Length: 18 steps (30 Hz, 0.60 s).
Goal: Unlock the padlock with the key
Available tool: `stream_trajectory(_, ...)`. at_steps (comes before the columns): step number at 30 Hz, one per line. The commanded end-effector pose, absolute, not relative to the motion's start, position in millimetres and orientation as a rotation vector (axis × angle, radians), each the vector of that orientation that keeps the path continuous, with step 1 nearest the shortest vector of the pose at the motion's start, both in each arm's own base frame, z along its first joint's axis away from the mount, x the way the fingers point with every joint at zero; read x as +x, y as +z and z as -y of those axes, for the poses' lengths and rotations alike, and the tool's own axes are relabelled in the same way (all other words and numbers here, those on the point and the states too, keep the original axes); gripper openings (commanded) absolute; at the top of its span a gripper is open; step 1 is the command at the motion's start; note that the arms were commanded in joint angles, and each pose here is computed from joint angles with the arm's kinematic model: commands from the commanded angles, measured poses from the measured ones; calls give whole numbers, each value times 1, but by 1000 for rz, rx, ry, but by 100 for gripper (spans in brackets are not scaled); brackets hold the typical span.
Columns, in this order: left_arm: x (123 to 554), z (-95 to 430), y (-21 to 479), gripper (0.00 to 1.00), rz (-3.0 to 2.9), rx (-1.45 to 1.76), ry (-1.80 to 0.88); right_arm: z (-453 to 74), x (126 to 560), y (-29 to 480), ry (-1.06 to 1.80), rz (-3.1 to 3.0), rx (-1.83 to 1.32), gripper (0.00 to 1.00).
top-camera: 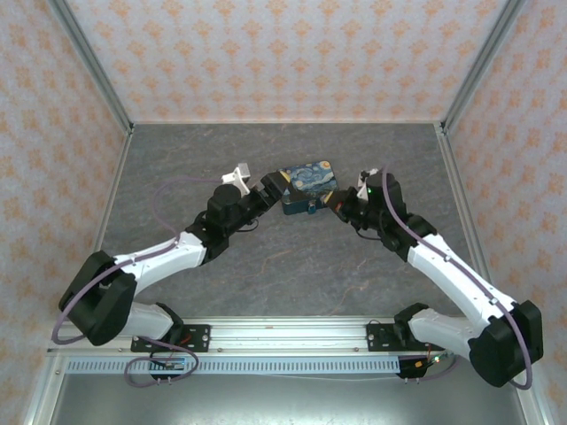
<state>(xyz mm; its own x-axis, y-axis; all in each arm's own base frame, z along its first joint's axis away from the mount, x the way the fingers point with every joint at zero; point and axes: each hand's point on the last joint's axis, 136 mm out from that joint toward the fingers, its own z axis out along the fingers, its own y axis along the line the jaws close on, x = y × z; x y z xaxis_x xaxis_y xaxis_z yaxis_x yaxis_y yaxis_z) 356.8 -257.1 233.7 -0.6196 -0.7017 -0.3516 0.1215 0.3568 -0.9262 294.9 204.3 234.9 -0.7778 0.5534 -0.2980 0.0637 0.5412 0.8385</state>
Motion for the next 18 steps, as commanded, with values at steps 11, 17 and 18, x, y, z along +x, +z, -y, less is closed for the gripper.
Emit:
stream_trajectory(11, 355, 300, 342, 94, -1438, -490, -1805, -234, 328, 357, 1521, -1919, 497, 0)
stream_trajectory(17, 360, 313, 345, 94, -1390, -504, -1874, -244, 323, 352, 1549, -1941, 496, 0)
stream_trajectory(18, 362, 314, 345, 94, -1384, -509, -1878, -245, 322, 349, 1550, -1948, 499, 0)
